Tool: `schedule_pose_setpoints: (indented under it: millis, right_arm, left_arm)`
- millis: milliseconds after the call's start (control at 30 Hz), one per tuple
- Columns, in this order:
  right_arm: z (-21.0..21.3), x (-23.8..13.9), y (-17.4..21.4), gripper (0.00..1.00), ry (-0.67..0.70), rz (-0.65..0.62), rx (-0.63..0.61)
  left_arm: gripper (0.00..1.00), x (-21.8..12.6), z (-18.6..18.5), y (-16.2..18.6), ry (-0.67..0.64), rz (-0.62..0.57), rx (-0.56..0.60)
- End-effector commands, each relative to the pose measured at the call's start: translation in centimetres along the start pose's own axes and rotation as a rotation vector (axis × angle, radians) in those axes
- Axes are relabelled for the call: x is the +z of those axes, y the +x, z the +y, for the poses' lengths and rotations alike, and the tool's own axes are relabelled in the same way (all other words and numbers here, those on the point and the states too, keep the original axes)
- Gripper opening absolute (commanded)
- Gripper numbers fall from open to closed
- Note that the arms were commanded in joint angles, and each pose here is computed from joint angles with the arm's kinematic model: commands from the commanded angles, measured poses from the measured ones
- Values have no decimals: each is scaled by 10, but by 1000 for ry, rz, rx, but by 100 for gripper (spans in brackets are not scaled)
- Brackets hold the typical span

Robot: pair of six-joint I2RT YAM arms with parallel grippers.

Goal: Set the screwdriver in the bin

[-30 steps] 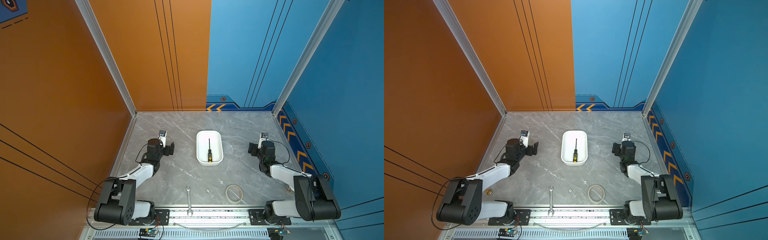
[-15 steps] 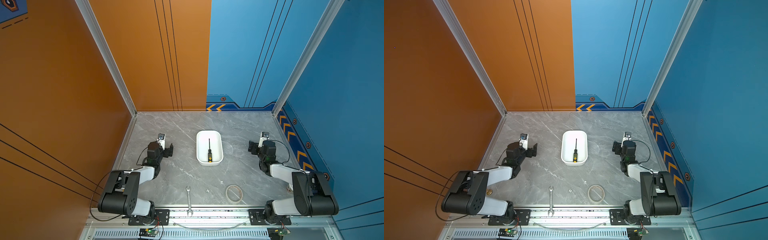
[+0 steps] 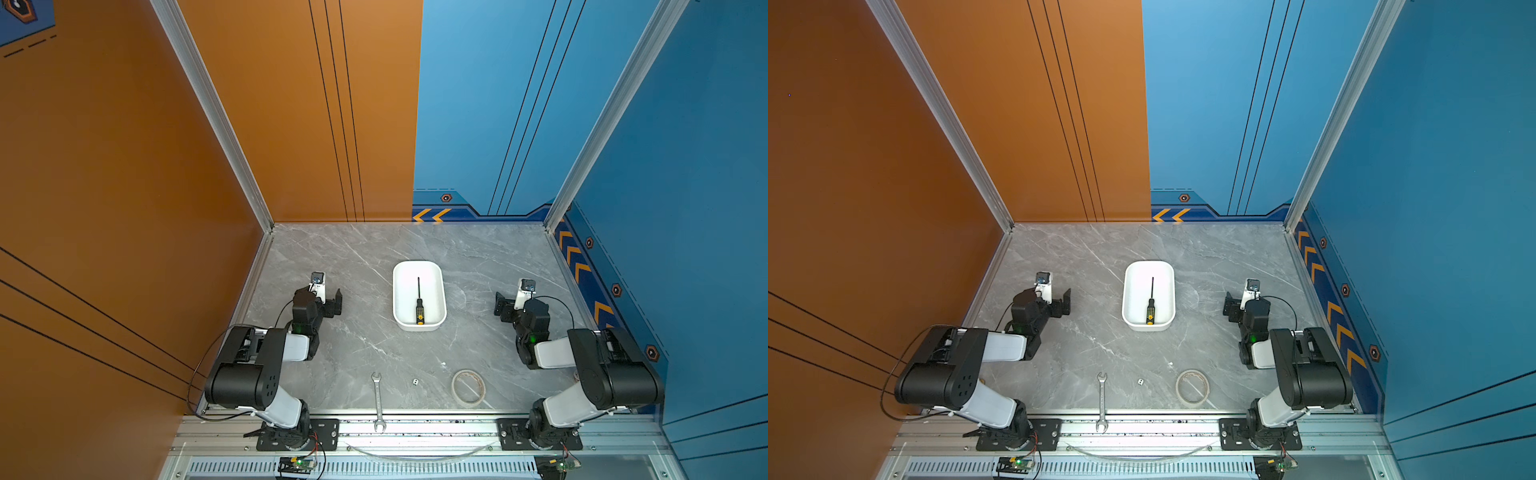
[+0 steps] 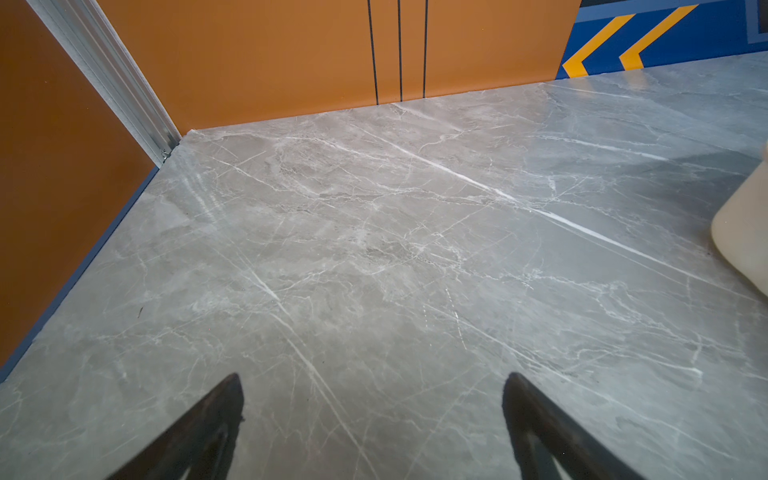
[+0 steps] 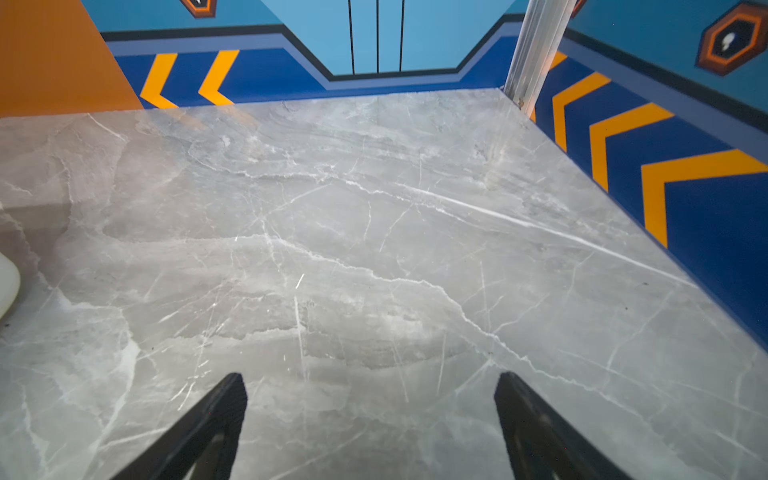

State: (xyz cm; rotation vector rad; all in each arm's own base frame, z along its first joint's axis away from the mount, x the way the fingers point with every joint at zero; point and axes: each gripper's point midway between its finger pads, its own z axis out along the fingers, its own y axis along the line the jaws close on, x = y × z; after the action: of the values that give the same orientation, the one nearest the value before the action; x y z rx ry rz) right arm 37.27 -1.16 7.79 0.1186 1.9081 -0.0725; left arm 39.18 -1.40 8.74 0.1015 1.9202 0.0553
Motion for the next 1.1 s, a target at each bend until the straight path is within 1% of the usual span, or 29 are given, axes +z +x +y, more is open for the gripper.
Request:
schedule_pose_setpoints:
  millis: [0,100,167,333,400,1067]
  right_arm:
    - [4,4,-23,93,-4,-71,-12]
    - [0,11,-22,93,22,-26,-4]
    - [0,15,-20,94,10,3,-1]
    - [-1,16,-22,96,7,-2,9]
    - [-1,16,-21,100,7,-1,9]
    - [-1,16,-22,100,8,-2,9]
  left_arm:
    - [98,1,9,-3,-38,-21,-28]
    - [98,2,15,-2,-68,-9,-44]
    - [98,4,21,-1,-94,2,-61]
    - [98,4,25,-2,-112,1,-71]
    - [98,4,25,-2,-112,2,-71]
    - [98,3,24,0,-112,5,-71]
